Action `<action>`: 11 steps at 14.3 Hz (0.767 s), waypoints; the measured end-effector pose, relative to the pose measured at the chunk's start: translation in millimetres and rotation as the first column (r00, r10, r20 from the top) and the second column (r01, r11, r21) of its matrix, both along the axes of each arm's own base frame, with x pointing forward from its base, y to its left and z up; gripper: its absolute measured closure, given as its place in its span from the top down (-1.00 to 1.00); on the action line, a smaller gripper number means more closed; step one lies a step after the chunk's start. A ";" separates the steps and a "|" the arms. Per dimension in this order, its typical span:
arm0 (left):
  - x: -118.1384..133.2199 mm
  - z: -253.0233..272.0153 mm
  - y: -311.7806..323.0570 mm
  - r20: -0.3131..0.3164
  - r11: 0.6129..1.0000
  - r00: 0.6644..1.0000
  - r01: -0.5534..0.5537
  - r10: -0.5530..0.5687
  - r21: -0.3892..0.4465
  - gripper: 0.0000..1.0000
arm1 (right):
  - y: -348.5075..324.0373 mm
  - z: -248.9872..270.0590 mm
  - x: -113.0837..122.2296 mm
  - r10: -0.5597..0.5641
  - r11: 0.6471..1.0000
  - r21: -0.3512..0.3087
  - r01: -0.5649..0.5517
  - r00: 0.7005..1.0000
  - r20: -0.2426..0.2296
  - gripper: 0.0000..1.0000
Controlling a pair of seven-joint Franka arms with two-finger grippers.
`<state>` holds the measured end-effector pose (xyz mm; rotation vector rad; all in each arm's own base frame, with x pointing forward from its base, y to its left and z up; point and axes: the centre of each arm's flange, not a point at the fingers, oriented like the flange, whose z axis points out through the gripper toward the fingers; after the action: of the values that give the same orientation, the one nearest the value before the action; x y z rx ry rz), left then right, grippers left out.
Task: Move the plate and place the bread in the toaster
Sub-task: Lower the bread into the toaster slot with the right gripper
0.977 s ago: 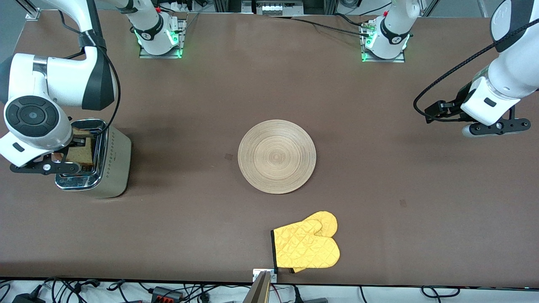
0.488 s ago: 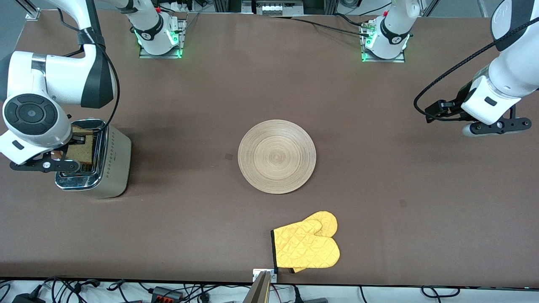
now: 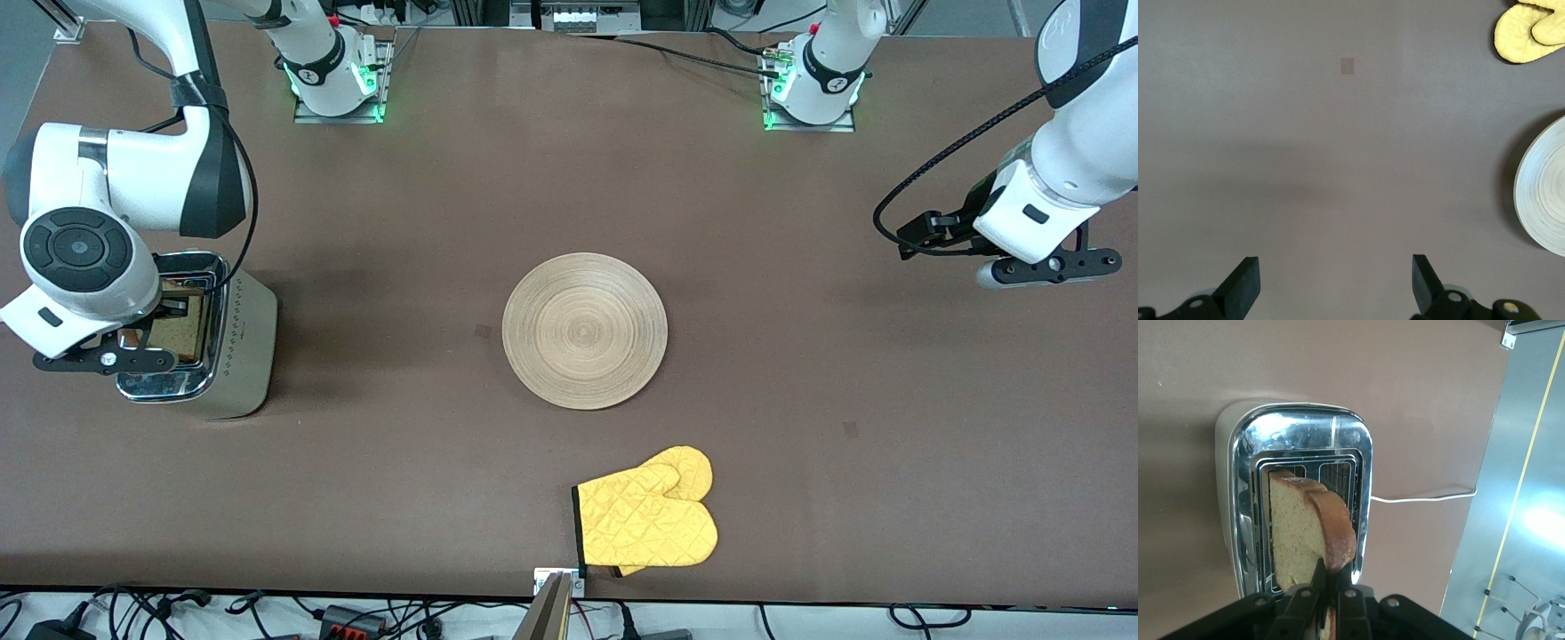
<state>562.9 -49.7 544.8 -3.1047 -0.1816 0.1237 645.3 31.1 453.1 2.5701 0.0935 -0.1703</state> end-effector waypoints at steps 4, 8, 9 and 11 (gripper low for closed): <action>0.0 -0.2 0.7 0.000 1.000 1.000 -0.002 0.002 0.000 1.00 | -2.5 -1.9 2.6 0.001 1.000 0.003 -0.002 1.000 0.011 -0.85; 0.5 -4.2 15.1 -0.013 0.998 0.999 -0.038 0.038 -0.042 1.00 | -0.9 -8.1 4.5 0.002 1.000 0.015 -0.002 1.000 0.010 -0.85; 1.2 -8.0 23.9 -0.023 0.996 0.998 -0.052 0.051 -0.069 1.00 | -0.7 -10.5 4.6 0.001 1.000 0.016 -0.001 1.000 0.006 -0.85; 4.3 -16.6 40.8 -0.038 0.989 0.998 -0.063 0.059 -0.131 1.00 | -1.1 -15.4 3.9 0.000 1.000 0.015 0.000 1.000 -0.002 -0.85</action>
<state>567.2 -9.0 528.2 -3.2271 -0.2786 0.1978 649.2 30.0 437.6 2.5847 0.0954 -0.1734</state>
